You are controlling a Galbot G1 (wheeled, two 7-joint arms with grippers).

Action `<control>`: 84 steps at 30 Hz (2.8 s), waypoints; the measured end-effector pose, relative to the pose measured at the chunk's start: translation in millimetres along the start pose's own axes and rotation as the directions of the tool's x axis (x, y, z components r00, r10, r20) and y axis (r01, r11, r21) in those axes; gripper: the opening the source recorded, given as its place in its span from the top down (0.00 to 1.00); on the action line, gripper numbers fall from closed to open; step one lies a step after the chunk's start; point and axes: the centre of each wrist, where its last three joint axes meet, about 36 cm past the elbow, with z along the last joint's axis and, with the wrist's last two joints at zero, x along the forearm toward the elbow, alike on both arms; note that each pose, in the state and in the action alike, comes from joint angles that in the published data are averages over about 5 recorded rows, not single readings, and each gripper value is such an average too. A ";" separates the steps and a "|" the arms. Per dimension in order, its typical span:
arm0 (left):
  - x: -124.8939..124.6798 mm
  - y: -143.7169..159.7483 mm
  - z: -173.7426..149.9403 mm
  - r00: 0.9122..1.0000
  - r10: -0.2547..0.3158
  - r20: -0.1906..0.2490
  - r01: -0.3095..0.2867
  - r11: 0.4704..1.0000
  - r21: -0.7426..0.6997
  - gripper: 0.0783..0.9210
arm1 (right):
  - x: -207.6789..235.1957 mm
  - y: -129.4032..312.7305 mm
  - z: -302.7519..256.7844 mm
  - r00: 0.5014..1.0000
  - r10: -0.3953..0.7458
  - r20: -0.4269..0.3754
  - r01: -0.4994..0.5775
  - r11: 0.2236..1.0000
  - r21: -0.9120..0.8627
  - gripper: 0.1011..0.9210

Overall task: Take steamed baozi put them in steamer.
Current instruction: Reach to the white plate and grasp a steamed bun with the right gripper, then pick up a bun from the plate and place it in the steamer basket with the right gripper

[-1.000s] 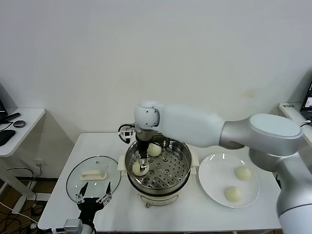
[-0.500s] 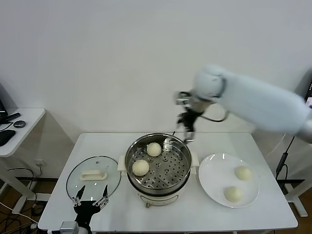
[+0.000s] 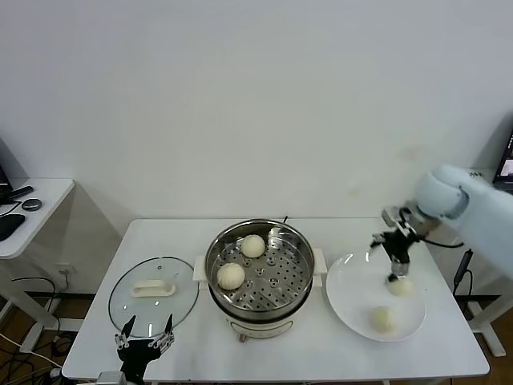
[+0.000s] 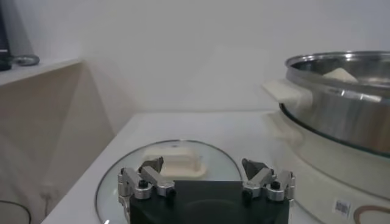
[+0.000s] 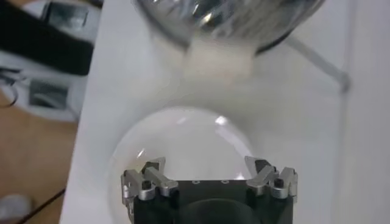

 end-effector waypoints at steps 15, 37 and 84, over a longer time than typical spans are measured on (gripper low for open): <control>-4.0 1.7 8.3 1.000 -0.010 -0.021 0.010 1.000 0.001 0.12 | -68.7 29.0 22.4 0.994 -0.089 -0.064 0.091 0.996 0.025 0.12; -9.0 0.4 14.2 0.999 -0.011 -0.036 0.012 1.000 0.006 0.12 | -116.1 32.2 7.2 0.992 -0.088 -0.090 0.088 0.996 0.002 0.12; -27.7 -6.3 17.4 1.000 -0.005 -0.024 0.005 1.000 0.008 0.12 | -67.8 5.2 -1.4 0.995 0.000 -0.098 -0.003 1.000 -0.027 0.42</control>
